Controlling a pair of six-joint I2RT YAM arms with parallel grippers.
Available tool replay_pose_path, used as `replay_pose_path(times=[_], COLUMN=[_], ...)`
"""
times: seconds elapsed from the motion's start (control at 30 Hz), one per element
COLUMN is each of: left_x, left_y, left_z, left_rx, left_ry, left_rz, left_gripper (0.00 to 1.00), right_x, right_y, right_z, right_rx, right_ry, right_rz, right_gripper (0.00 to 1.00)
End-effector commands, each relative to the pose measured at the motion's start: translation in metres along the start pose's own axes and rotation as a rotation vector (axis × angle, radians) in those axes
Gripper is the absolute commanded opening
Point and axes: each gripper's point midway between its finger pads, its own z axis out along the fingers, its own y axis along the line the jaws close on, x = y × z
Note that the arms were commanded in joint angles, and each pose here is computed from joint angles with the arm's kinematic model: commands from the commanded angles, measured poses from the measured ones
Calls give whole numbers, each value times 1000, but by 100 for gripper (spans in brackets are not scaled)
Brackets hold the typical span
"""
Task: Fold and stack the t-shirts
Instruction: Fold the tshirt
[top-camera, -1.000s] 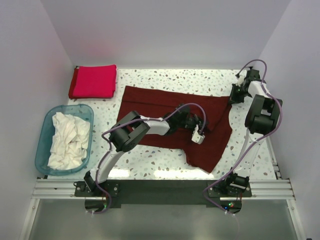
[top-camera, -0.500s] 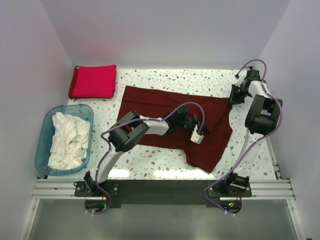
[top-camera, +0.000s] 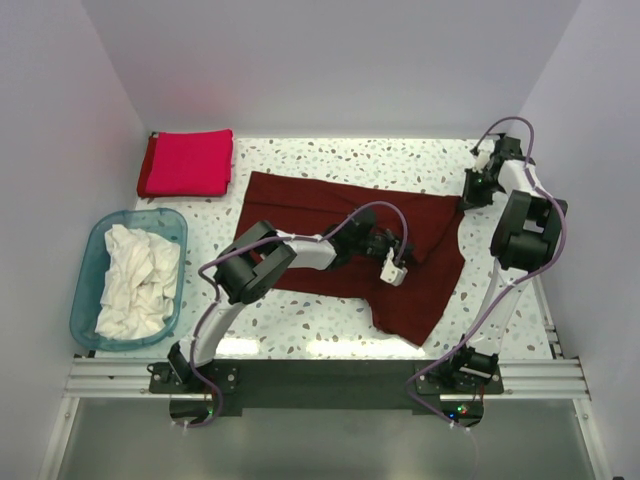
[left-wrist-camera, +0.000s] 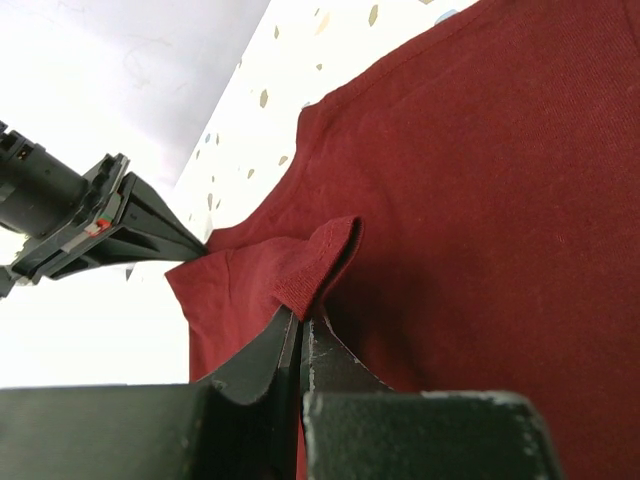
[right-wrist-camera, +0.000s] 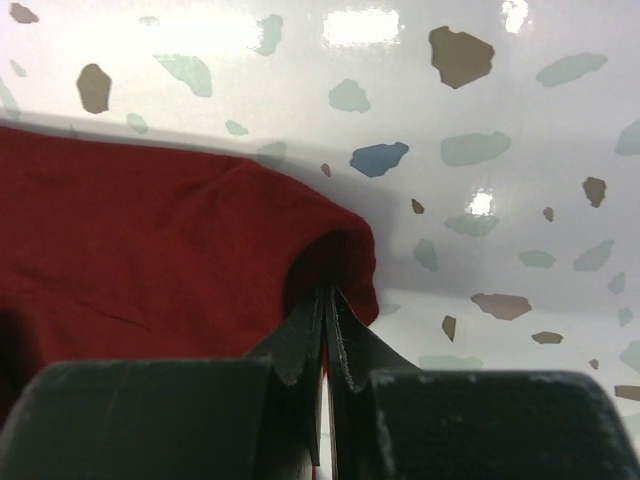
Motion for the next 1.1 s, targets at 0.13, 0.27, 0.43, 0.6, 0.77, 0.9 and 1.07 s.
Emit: replay_pose_path(times=[0.13,0.27,0.43,0.6,0.77,0.9,1.07], left_x=[-34,-35,-33,-25,-25,-50,-87], left_y=[31,21,6,-9,-17,-3,42], left_z=[-6,-5,-5,-5,-7,-15,-46], left_rx=[-42,-8,34,82,112,115,80], left_ry=[-94,-104,-101,-84,-79,-144,-206], left_rz=[44,25,21,25,41,29,-152], left_gripper=[0,0,0,0,10,31,40], right_x=[-24,-25,-25,-22,-22,-33,-61], right_y=[-14,-21,-25,-27,-28,-26,-15], right_z=[-6,-4,-5,-2,-1,-12,-43], right_rx=[74,109,125,131,134,132,111], right_ry=[-60,-63,-65,-56,-49,-80,-153], right_rz=[-13,-16,-32,-28,-30,-53,-131], right_gripper=[0,0,0,0,0,0,4])
